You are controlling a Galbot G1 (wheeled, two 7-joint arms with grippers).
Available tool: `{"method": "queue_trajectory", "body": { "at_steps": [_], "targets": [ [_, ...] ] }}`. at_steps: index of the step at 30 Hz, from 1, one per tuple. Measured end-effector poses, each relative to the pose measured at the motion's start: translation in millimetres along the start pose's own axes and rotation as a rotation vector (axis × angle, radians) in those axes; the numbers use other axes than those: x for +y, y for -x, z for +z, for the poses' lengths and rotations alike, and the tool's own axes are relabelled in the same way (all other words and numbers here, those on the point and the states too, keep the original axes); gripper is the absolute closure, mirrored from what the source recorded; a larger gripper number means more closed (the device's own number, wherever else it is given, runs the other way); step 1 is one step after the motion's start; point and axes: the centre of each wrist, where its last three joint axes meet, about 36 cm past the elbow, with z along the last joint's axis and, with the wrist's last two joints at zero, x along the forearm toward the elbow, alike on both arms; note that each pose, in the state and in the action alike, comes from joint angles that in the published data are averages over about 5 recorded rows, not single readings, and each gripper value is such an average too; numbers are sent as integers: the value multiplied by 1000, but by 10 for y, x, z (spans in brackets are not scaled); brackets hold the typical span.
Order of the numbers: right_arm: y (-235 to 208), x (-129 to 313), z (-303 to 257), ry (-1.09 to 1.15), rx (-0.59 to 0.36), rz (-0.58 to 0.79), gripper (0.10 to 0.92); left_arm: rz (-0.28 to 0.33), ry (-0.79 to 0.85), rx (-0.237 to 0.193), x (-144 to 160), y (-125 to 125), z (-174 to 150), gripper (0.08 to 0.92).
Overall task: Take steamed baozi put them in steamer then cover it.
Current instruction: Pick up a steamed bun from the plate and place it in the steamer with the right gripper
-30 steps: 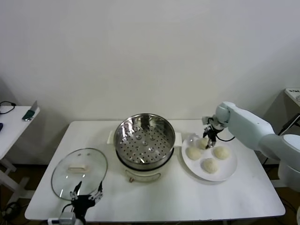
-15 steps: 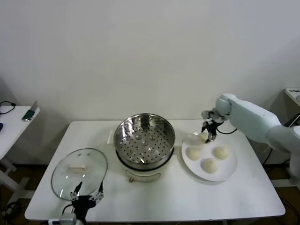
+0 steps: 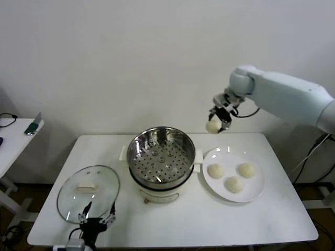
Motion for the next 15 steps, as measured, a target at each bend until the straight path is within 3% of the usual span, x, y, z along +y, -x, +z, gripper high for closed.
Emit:
{"method": "queue_trajectory", "body": {
  "at_steps": [7,15],
  "targets": [
    [-24,-267,-879,-290,-19,-5,335,-8,-3,-10,9,-9,-38,177],
    [420,-293,-1385,-504,7,-15,335,-15,-9,-11,6,-16,-25,177]
  ]
}}
